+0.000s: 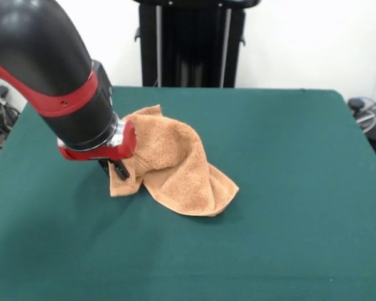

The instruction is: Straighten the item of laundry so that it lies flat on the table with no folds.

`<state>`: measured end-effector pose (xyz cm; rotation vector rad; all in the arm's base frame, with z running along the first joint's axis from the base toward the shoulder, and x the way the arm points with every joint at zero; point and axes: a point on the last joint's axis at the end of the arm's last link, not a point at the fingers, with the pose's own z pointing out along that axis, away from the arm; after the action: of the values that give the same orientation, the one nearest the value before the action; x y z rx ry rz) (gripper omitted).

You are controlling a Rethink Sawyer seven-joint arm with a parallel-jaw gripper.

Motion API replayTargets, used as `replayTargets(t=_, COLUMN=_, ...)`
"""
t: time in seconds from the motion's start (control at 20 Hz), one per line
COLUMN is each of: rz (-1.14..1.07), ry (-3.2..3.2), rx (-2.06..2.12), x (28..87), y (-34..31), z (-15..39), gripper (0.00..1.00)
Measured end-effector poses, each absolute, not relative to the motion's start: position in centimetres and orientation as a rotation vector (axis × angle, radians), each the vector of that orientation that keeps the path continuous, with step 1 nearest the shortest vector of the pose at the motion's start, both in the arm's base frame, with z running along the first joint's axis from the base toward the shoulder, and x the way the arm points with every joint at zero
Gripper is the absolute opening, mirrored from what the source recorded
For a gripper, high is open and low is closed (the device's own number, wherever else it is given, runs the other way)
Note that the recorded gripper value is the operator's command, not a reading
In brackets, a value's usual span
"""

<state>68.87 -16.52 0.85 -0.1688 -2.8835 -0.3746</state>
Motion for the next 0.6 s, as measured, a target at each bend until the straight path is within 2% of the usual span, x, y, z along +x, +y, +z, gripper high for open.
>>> replayTargets(t=0.6, rz=-0.377, ry=-2.841, rx=0.006, x=69.1, y=-17.5, z=2.3, gripper=0.0)
